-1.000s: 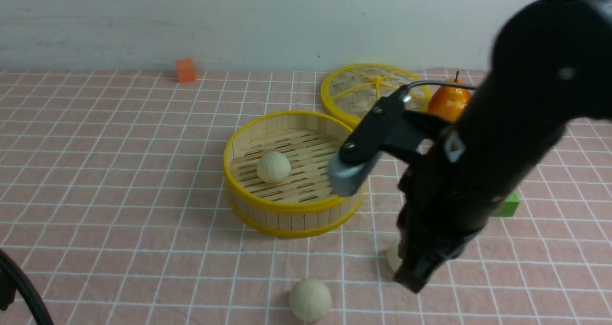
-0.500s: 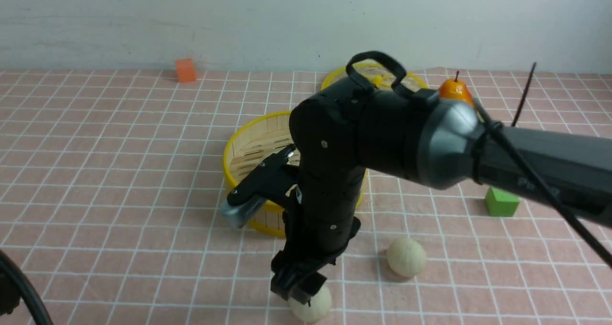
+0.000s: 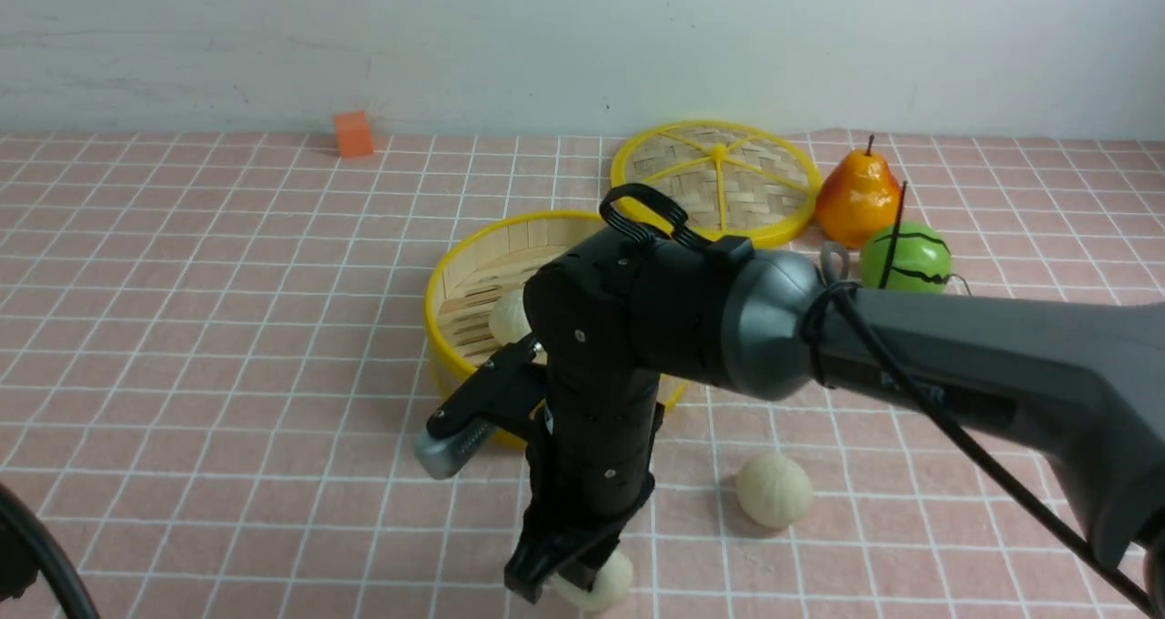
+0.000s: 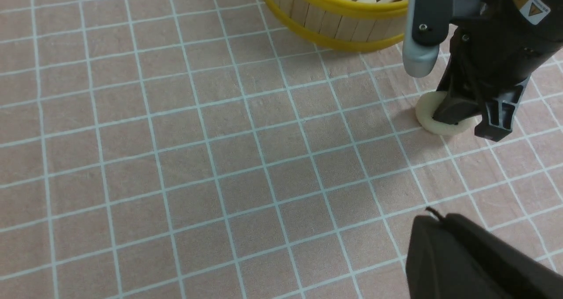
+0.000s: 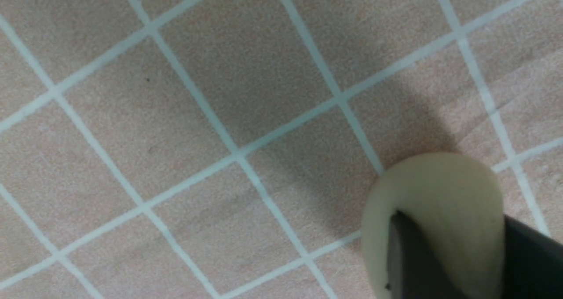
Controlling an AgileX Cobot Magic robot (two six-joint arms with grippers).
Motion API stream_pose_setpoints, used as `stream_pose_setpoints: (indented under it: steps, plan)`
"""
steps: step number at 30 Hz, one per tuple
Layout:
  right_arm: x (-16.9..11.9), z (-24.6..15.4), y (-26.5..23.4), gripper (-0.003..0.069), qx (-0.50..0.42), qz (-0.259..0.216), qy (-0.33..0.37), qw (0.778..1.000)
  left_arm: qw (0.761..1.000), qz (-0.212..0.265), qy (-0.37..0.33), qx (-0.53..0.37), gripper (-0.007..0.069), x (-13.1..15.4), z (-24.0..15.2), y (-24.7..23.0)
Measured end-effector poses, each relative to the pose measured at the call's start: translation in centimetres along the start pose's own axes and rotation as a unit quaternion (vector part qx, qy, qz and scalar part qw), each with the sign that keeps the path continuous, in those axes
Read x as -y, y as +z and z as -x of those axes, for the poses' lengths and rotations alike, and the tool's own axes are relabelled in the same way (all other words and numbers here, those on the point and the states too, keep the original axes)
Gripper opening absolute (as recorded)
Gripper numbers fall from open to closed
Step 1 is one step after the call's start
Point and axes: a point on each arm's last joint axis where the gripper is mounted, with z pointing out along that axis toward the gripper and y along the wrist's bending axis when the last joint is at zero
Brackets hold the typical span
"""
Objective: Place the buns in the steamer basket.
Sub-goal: Use the right arm to grab a steamed stuffed bun, then use the right arm to put the steamed stuffed bun into the steamer
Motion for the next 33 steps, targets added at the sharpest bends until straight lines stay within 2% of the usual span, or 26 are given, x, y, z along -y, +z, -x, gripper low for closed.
stream_pose_setpoints:
  steps: [1,2,4,12,17,23,28,33]
  plan:
    - [0.0,0.0,0.0,0.0135,0.000,0.000,0.000,1.000,1.000,0.000,0.000,0.000,-0.0012,0.0,0.0,0.0]
    - [0.1,0.2,-0.5,0.0057,-0.001,-0.005,-0.003,1.000,1.000,0.000,0.000,0.000,-0.0011,0.0,0.0,0.0]
    - [0.1,0.6,-1.5,0.0020,-0.003,-0.013,-0.010,1.000,1.000,0.000,0.000,0.000,-0.0010,0.0,0.0,0.0]
    - [1.9,3.8,-8.7,0.0021,0.091,-0.088,-0.025,0.992,1.000,0.000,0.000,0.000,-0.0002,0.0,0.0,0.0]
    - [5.1,4.2,-11.1,0.0021,0.148,-0.109,0.037,0.982,1.000,0.000,0.000,0.000,0.0000,0.0,0.0,0.0]
    - [9.4,4.6,-9.4,0.0022,0.182,-0.113,0.120,0.969,1.000,0.000,0.000,0.000,0.0001,0.0,0.0,0.0]
    - [10.2,5.2,-5.3,0.0064,0.153,-0.088,0.142,0.974,1.000,0.000,0.001,0.000,0.0003,0.0,0.0,0.0]
    - [10.4,5.4,-2.3,0.0216,0.129,-0.074,0.152,0.977,1.000,0.000,0.001,0.000,0.0003,0.0,0.0,0.0]
